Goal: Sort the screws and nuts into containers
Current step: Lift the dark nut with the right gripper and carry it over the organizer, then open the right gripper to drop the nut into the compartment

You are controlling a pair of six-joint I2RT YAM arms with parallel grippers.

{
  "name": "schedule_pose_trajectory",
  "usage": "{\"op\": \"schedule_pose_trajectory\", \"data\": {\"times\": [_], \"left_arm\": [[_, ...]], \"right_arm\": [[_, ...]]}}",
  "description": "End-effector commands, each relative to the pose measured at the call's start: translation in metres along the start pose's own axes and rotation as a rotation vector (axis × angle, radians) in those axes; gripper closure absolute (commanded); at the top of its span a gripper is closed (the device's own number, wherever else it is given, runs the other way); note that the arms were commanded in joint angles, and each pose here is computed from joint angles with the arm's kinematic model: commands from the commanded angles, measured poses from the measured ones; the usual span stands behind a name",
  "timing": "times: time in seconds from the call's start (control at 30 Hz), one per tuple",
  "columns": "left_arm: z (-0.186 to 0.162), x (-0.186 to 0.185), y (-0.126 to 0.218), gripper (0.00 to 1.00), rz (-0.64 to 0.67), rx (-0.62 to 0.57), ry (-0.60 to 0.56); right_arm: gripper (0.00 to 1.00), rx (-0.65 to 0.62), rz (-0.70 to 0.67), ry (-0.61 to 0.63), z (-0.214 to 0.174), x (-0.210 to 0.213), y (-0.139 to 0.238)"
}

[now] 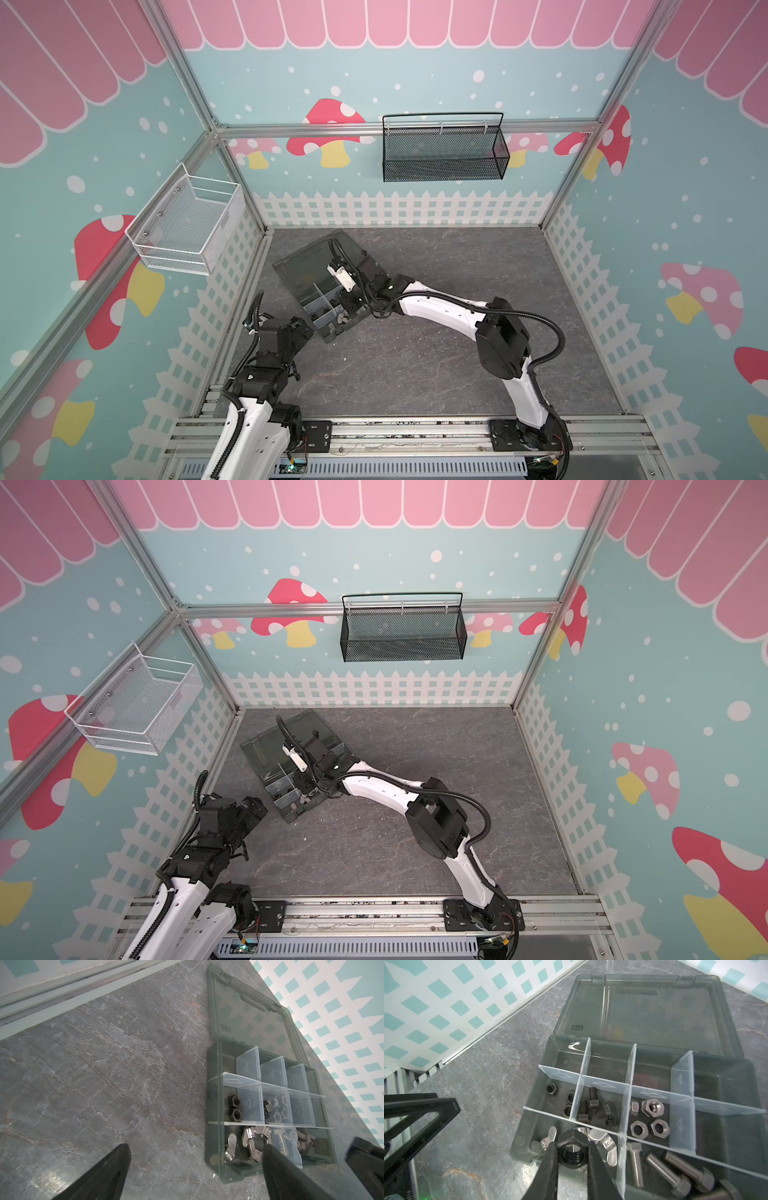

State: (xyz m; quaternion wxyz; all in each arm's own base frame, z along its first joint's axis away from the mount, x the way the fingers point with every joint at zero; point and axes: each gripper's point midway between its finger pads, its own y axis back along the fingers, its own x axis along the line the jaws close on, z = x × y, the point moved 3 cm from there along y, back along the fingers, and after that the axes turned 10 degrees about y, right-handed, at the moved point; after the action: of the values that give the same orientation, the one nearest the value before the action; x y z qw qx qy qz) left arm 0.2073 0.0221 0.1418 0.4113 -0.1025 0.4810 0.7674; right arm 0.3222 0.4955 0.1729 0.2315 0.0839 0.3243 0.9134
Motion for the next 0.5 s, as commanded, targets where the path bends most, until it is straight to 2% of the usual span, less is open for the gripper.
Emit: {"op": "schedule_pose_trajectory", "data": {"times": [0.0,0.27,0.47], "left_arm": [[0.003,-0.005,0.001,0.0,-0.021,-0.01,0.03],[0.002,-0.005,-0.002,0.0,-0.02,-0.003,0.031],[0.002,-0.006,-0.002,0.0,-0.024,-0.003,0.032]], "right_arm": [[0.97,-0.038,0.02,0.08,0.01,0.012,-0.018],[0.95,-0.038,0.068,0.109,0.005,0.023,-0.06],[0.89,-0.016,0.077,0.118,-0.004,0.025,-0.08]]}}
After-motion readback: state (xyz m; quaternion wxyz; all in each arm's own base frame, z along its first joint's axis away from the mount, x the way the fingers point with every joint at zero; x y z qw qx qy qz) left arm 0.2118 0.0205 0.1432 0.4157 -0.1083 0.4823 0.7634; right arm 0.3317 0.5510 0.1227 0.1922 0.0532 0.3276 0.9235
